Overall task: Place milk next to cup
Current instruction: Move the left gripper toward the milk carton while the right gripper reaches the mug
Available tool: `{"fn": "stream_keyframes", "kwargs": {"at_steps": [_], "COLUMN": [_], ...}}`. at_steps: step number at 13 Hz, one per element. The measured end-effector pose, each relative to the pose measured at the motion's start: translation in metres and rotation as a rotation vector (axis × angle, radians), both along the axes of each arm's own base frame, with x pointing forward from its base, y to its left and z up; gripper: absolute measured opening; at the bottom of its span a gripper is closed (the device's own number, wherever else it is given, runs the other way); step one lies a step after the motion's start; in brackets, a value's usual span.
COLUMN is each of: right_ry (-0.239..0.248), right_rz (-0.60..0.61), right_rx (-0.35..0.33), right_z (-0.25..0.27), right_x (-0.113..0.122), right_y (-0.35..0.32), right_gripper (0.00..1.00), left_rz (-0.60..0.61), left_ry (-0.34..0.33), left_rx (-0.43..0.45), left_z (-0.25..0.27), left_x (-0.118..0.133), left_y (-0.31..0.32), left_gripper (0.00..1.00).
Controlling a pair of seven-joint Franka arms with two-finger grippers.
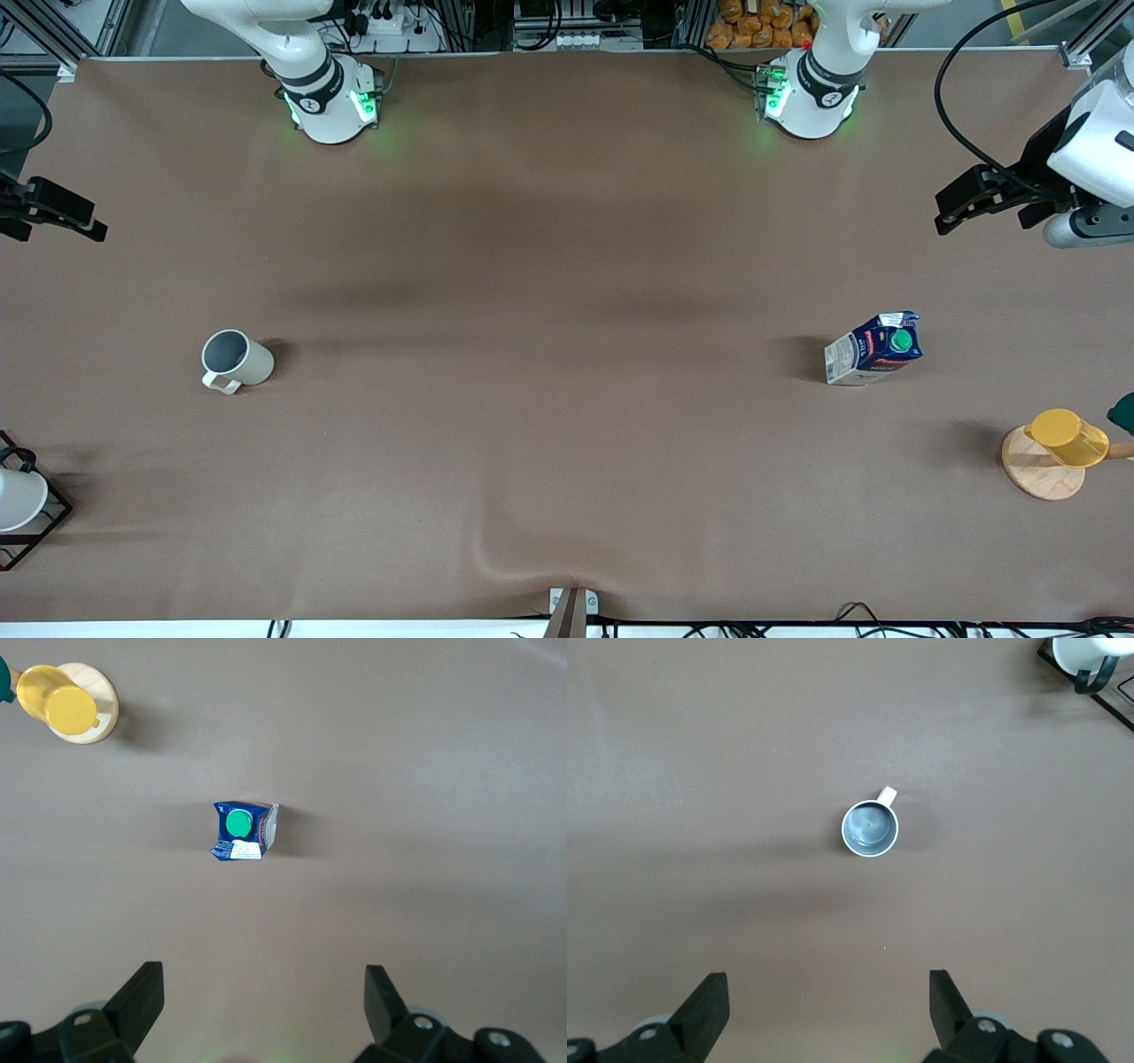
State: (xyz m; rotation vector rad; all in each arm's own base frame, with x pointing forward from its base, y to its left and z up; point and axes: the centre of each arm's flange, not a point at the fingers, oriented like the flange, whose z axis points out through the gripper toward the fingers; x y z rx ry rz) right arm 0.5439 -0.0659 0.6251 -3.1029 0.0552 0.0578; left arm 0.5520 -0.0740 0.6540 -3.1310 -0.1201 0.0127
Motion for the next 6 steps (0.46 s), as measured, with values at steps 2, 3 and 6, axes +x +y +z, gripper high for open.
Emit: {"fn": "stream_keyframes", "kwargs": {"at_steps": [2, 3, 6], "right_ry": [0.000, 0.000, 0.013], "right_rz": [0.000, 0.000, -0.002], "right_rx": [0.000, 0.000, 0.001], "right_z": [0.000, 0.000, -0.007], "right_x": [0.000, 0.000, 0.003], "right_y": [0.000, 0.000, -0.001], "right_gripper": [1.00, 1.00, 1.00], "left_rz": [0.006, 0.012, 0.040], "left_ry": [0.000, 0.000, 0.018], "left_rx": [0.000, 0.000, 0.002], "left_z": [0.000, 0.000, -0.010], "left_x": [0.000, 0.001, 0.007], "left_y": [0.003, 0.006, 0.024], "left_gripper": [1.00, 1.00, 1.00]}}
